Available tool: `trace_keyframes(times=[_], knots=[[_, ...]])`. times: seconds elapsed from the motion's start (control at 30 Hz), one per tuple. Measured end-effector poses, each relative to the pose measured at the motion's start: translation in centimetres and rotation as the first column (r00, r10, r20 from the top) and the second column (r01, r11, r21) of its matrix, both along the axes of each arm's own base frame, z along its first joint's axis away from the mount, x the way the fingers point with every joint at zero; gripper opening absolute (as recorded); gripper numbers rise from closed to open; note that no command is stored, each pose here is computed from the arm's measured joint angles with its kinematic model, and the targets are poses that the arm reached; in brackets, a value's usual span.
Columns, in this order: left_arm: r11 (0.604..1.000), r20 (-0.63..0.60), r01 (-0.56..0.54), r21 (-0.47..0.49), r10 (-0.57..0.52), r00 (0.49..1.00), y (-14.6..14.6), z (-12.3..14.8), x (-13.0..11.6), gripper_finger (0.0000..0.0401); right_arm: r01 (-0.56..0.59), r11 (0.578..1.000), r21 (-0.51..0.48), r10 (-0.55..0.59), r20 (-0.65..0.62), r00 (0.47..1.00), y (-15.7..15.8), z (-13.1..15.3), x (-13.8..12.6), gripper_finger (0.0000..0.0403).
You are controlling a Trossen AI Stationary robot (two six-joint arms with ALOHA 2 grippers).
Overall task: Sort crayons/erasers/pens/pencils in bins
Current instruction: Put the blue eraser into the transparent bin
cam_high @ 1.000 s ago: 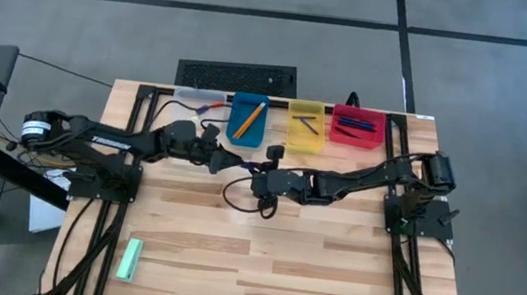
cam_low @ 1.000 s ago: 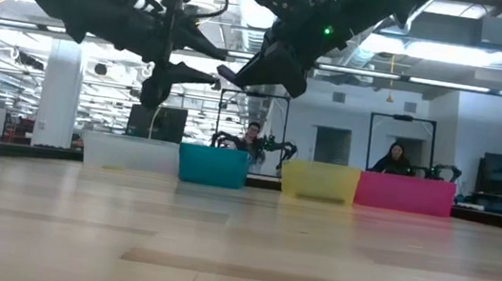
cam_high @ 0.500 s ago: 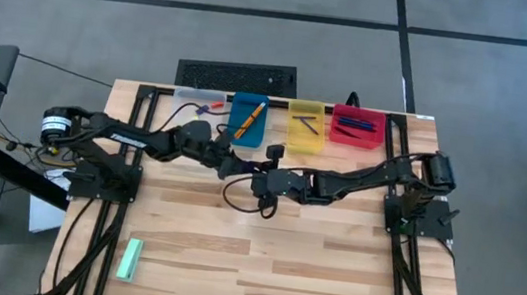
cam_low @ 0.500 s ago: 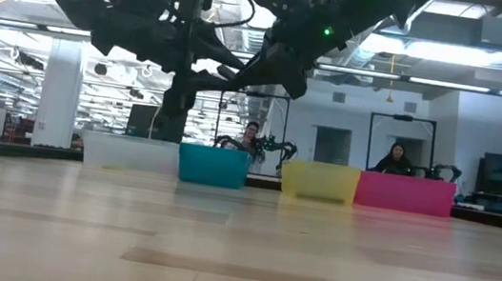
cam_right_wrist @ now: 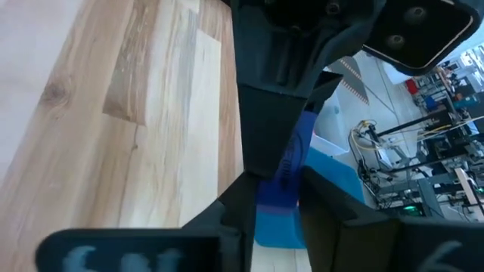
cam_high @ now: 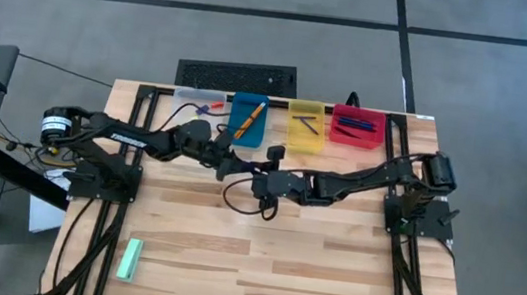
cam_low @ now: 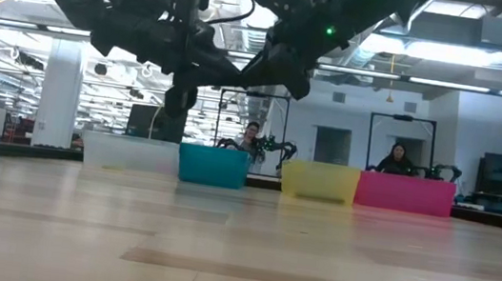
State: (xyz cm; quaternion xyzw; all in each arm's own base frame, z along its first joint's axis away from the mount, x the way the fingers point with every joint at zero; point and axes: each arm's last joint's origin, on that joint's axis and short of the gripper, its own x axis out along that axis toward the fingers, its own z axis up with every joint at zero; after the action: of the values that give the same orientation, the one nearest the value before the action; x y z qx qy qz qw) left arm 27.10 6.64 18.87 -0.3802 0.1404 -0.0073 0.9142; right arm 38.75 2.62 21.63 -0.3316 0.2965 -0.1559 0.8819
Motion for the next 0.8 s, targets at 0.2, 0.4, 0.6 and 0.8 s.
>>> trace_keyframes(times=[0.2, 0.4, 0.6, 0.8], knots=[[0.998, 0.025, -0.003, 0.059, 0.001, 1.0, 0.8, 0.2, -0.1, 0.0008, 0.076, 0.997, 0.032, -0.077, 0.025, 0.997, 0.1, -0.1, -0.2, 0.0179], [0.986, -0.005, -0.029, 0.165, 0.031, 1.0, 2.4, 0.1, -0.9, 0.0006, 0.121, 0.991, -0.058, -0.124, -0.049, 0.991, 1.1, -0.3, -1.0, 0.0243], [0.937, -0.156, -0.139, 0.321, 0.197, 0.968, 5.4, 0.6, -4.3, 0.0006, 0.227, 0.973, -0.038, -0.23, -0.118, 0.966, 1.9, 1.0, -3.8, 0.019], [0.813, -0.504, -0.113, 0.571, 0.456, 0.733, 9.2, 2.5, -8.2, 0.0006, 0.352, 0.935, 0.047, -0.339, -0.175, 0.924, 1.6, 1.7, -6.7, 0.0076]])
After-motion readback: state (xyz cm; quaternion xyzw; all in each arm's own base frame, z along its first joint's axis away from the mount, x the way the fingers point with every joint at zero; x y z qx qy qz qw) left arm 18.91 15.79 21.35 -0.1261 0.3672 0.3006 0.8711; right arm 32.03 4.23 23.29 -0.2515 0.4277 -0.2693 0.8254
